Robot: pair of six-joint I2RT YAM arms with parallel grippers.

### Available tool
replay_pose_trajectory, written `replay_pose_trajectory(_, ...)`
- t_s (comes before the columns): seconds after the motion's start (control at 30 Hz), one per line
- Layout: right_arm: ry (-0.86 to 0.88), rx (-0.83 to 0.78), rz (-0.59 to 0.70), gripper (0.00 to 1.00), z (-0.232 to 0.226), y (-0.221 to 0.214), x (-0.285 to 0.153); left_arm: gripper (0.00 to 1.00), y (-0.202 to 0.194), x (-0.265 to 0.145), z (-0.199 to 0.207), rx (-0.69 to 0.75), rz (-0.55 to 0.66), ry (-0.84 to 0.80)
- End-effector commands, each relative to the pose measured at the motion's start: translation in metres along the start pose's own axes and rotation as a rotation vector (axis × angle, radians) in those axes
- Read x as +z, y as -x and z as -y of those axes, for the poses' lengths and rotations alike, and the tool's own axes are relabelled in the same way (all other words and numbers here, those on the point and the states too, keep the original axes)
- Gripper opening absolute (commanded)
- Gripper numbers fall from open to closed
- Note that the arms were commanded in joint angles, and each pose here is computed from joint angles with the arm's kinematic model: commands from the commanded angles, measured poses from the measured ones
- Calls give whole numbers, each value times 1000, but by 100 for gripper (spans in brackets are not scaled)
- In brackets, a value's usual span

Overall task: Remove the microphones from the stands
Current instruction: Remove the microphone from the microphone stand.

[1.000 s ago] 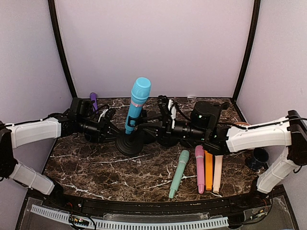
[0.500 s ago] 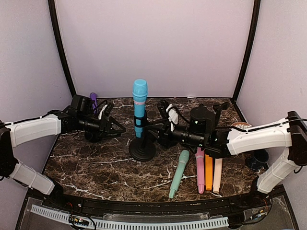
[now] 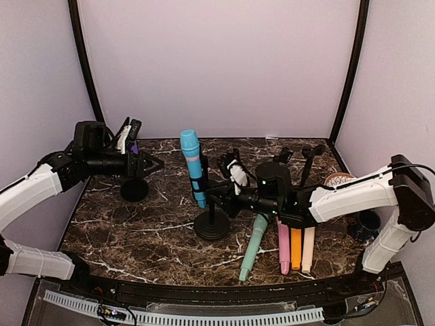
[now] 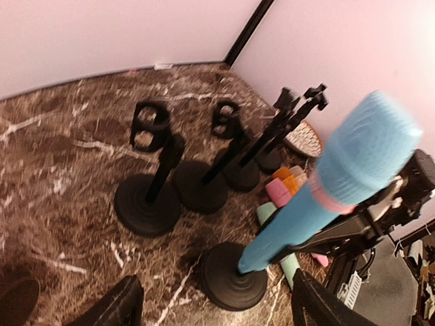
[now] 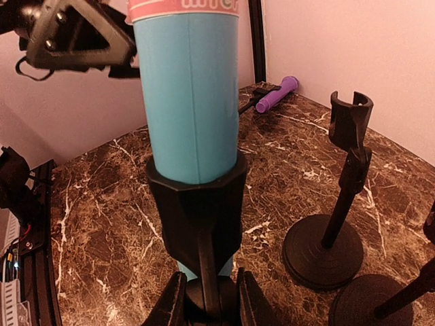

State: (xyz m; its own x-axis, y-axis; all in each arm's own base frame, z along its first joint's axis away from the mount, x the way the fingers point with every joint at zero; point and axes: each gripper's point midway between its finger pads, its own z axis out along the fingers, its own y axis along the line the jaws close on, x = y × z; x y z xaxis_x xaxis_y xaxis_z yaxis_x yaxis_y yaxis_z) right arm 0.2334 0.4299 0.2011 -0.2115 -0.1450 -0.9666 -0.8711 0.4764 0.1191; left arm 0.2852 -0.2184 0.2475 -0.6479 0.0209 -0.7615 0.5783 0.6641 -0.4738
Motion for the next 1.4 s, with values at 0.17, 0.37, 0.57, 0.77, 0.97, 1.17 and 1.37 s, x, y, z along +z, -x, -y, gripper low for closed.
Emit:
replay_pose_trajectory(0.17,58,-56,266,0,-15,65,15,79,43,-19,76,263,150,-368)
replay_pose_trajectory(0.37,11,-97,233,0,-6,49,24,86,45,-3,76,322,160,-385)
replay_pose_trajectory(0.57,8,-94,211,0,-5,40,29,91,36,31,88,406,106,-422)
replay_pose_trajectory(0.77,7,-94,197,0,-4,35,31,89,43,47,85,465,143,-336)
replay_pose_trajectory(0.97,-34,-94,168,0,3,27,32,51,46,48,77,468,182,-278)
replay_pose_trajectory(1.17,-77,-107,120,0,12,17,34,22,31,49,83,436,132,-356)
replay_pose_trajectory(1.37,-162,-40,27,0,26,8,45,7,23,41,97,440,129,-451)
